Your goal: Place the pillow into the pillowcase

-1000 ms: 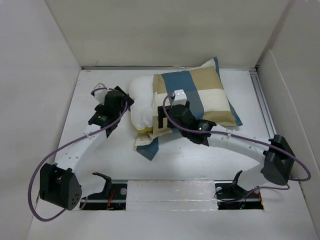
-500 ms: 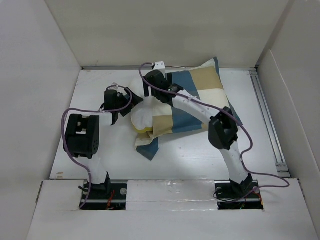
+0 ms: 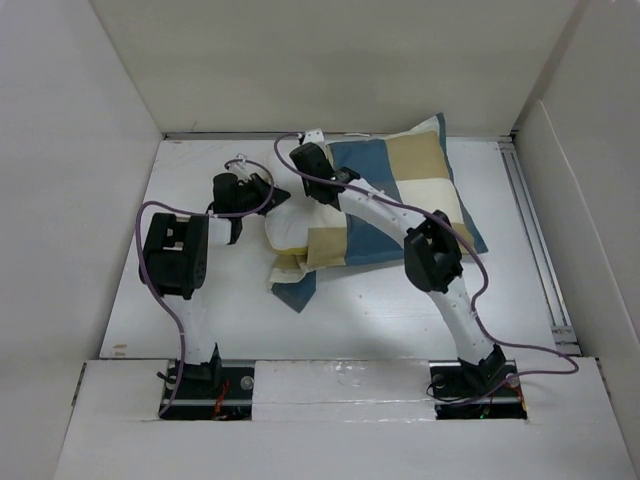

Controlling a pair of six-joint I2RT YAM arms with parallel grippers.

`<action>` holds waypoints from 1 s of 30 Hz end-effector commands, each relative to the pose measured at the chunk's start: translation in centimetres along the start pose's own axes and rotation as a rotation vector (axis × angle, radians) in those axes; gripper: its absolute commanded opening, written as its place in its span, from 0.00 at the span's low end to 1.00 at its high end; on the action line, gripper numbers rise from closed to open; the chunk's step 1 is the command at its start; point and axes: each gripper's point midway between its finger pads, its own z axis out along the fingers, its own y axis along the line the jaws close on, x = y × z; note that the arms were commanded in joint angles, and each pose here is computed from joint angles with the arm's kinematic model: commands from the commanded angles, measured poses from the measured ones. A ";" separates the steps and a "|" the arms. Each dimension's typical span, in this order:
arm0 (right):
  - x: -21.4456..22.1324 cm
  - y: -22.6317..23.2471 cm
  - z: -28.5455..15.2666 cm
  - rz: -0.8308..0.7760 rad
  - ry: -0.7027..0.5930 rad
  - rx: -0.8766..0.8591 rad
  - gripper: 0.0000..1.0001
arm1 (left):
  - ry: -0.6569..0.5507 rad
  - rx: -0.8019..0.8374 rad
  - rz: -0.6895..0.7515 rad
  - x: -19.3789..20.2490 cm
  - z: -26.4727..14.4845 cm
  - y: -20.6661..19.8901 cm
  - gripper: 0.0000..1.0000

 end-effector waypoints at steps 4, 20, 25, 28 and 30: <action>-13.0 8.3 -16.1 0.060 -0.269 -0.676 0.00 | -0.065 0.363 0.214 -3.7 -3.8 -13.3 0.00; -18.9 6.8 -38.1 -0.089 -0.503 -1.478 0.00 | -0.036 0.565 0.427 3.2 -10.9 -25.7 0.00; -18.9 6.1 -44.2 -0.106 -0.564 -1.729 0.00 | 0.045 0.516 0.439 7.2 -8.6 -24.2 0.00; -18.4 6.0 -46.9 -0.136 -0.598 -1.810 0.00 | 0.095 0.525 0.443 10.0 -7.5 -24.7 0.00; -18.5 6.0 -47.0 -0.141 -0.612 -1.812 0.00 | 0.120 0.540 0.455 12.8 -7.3 -26.0 0.00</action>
